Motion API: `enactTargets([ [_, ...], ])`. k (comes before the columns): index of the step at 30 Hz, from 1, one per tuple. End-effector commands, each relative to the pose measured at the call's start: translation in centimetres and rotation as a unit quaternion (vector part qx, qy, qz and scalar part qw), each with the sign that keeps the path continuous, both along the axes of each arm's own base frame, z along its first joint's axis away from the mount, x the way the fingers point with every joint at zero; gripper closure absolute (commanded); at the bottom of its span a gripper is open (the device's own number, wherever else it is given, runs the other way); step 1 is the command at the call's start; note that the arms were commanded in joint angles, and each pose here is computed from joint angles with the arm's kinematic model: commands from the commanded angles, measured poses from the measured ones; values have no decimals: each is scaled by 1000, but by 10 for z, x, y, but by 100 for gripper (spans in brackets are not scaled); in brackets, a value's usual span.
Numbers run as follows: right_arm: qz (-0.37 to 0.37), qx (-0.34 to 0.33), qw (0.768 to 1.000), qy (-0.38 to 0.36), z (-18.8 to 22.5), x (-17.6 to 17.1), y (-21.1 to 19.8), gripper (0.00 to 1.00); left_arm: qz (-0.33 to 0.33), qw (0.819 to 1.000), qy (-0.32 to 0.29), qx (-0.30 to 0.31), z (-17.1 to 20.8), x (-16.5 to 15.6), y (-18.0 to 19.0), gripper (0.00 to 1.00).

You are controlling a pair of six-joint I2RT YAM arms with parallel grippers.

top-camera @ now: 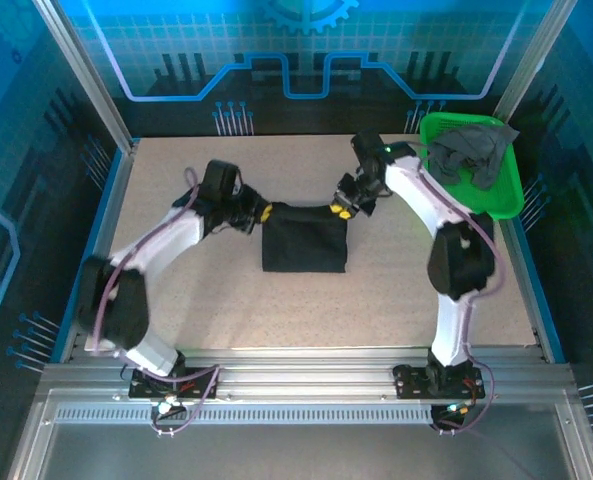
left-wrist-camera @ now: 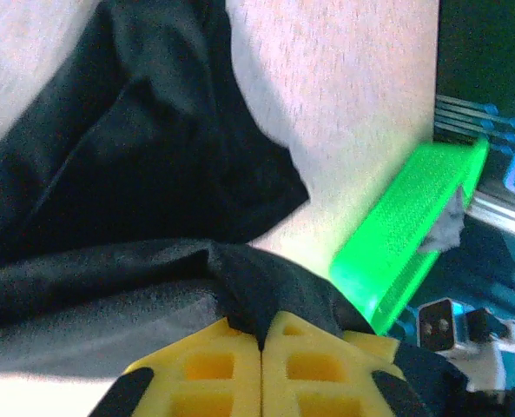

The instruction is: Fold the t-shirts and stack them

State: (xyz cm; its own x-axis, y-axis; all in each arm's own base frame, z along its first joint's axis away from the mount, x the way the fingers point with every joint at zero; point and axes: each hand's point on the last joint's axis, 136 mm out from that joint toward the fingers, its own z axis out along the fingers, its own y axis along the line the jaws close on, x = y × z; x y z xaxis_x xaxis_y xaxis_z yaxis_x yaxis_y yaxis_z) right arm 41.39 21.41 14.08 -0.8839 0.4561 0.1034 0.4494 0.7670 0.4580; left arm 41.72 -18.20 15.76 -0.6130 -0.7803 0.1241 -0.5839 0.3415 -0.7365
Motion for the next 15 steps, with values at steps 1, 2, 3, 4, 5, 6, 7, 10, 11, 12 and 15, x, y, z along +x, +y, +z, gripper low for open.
enactTargets([
  [1, 17, -21, 1000, -9, -21, 42, -10, 60, -18, 999, -6, 42, -17, 44, 10, 72],
  [2, 24, -26, 999, -25, -17, 53, -11, 54, -19, 999, -2, 45, -21, 50, 10, 69],
  [3, 31, -30, 998, -45, -11, 61, -13, 49, -18, 999, -7, 48, -19, 54, 10, 62],
  [4, 34, -29, 997, -60, -3, 65, -15, 45, -19, 999, -15, 48, -13, 56, 9, 57],
  [5, 36, -26, 996, -71, 6, 66, -16, 43, -20, 998, -22, 51, -6, 54, 9, 54],
  [6, 36, -23, 996, -81, 16, 63, -20, 43, -22, 998, -30, 59, 3, 49, 9, 53],
  [7, 39, -25, 995, -90, 26, 56, -24, 42, -24, 997, -38, 68, 11, 40, 9, 52],
  [10, 44, -20, 991, -126, 49, 29, -31, 43, -21, 997, -34, 59, 22, -2, -1, 54],
  [11, 46, -13, 989, -140, 54, 18, -32, 43, -18, 998, -22, 52, 18, -19, -7, 55],
  [12, 45, 1, 986, -158, 60, 4, -32, 43, -15, 999, -8, 41, 13, -40, -18, 55],
  [15, 40, 45, 978, -199, 66, -37, -32, 40, 7, 1000, 19, 10, -9, -87, -52, 50],
])
